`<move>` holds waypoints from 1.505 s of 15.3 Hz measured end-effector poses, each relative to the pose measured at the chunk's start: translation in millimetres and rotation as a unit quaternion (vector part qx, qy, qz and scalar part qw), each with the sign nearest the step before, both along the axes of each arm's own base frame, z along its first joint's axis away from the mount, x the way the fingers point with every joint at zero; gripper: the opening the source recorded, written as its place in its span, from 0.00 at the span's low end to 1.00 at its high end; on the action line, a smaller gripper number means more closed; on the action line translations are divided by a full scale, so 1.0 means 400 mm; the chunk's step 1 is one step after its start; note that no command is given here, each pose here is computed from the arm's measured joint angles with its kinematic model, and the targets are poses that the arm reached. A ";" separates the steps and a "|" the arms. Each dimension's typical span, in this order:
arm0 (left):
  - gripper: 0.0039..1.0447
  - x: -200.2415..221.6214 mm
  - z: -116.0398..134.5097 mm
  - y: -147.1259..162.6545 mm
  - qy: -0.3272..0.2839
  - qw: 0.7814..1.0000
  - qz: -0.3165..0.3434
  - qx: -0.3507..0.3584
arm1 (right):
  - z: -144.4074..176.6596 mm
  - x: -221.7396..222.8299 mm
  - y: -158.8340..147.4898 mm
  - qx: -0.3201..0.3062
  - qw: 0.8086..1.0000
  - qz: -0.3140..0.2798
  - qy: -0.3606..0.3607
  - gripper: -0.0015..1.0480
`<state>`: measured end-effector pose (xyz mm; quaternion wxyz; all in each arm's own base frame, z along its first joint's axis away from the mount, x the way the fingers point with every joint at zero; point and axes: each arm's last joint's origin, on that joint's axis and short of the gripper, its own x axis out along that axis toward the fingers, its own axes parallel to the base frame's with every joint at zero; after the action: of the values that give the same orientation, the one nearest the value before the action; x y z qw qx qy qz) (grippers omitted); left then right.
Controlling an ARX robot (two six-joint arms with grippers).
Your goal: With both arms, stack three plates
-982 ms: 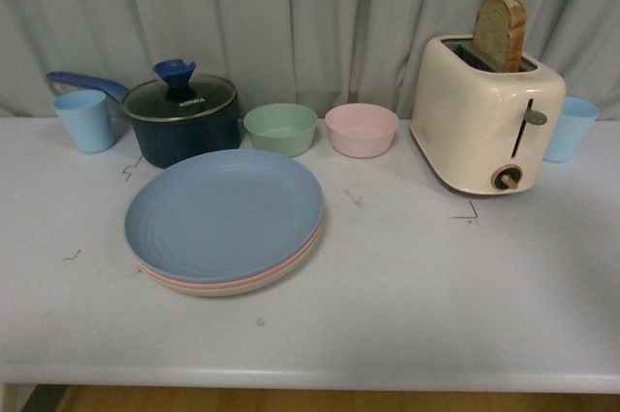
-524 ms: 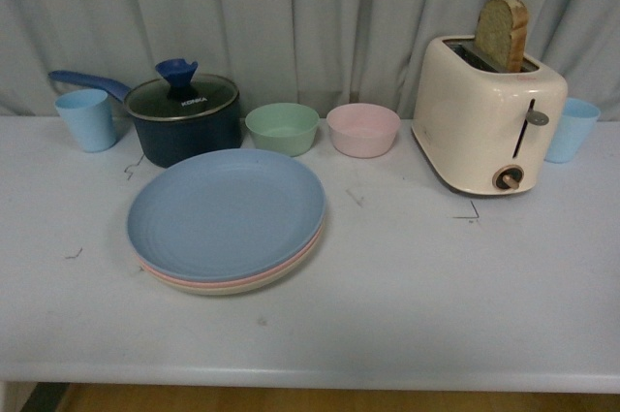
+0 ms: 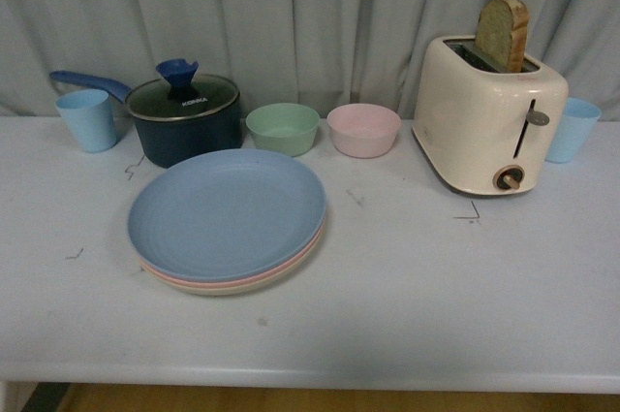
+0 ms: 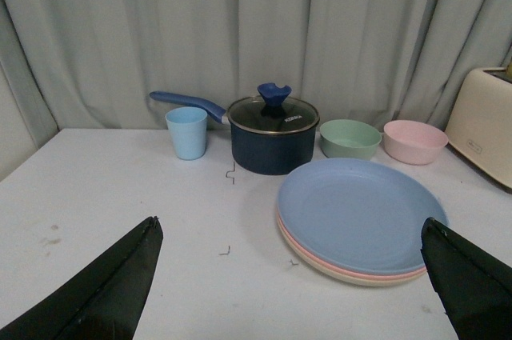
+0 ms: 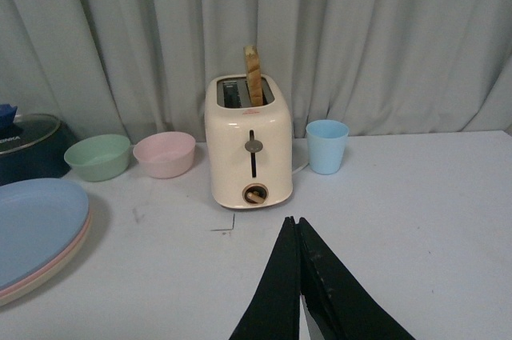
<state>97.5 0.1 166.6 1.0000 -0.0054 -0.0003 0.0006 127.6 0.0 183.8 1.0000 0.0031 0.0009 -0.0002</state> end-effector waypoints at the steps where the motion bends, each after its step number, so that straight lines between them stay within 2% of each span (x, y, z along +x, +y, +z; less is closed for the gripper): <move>1: 0.94 0.000 0.000 0.000 0.000 1.000 0.000 0.000 | -0.004 -0.006 0.000 0.000 1.000 0.000 -0.001 0.02; 7: 0.94 0.000 0.000 0.000 0.000 1.000 0.000 0.000 | -0.036 -0.030 0.000 0.000 1.000 0.000 -0.002 0.02; 20: 0.94 0.000 0.000 0.000 0.000 1.000 0.000 0.000 | -0.042 -0.076 0.000 0.000 1.000 0.000 -0.003 0.02; 23: 0.94 0.000 0.000 0.000 0.000 1.000 0.000 0.000 | -0.042 -0.076 0.000 -0.001 1.000 0.000 -0.003 0.36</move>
<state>97.5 0.1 166.6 1.0000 -0.0054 -0.0003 0.0006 97.3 0.0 166.8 1.0000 0.0024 -0.0020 0.0000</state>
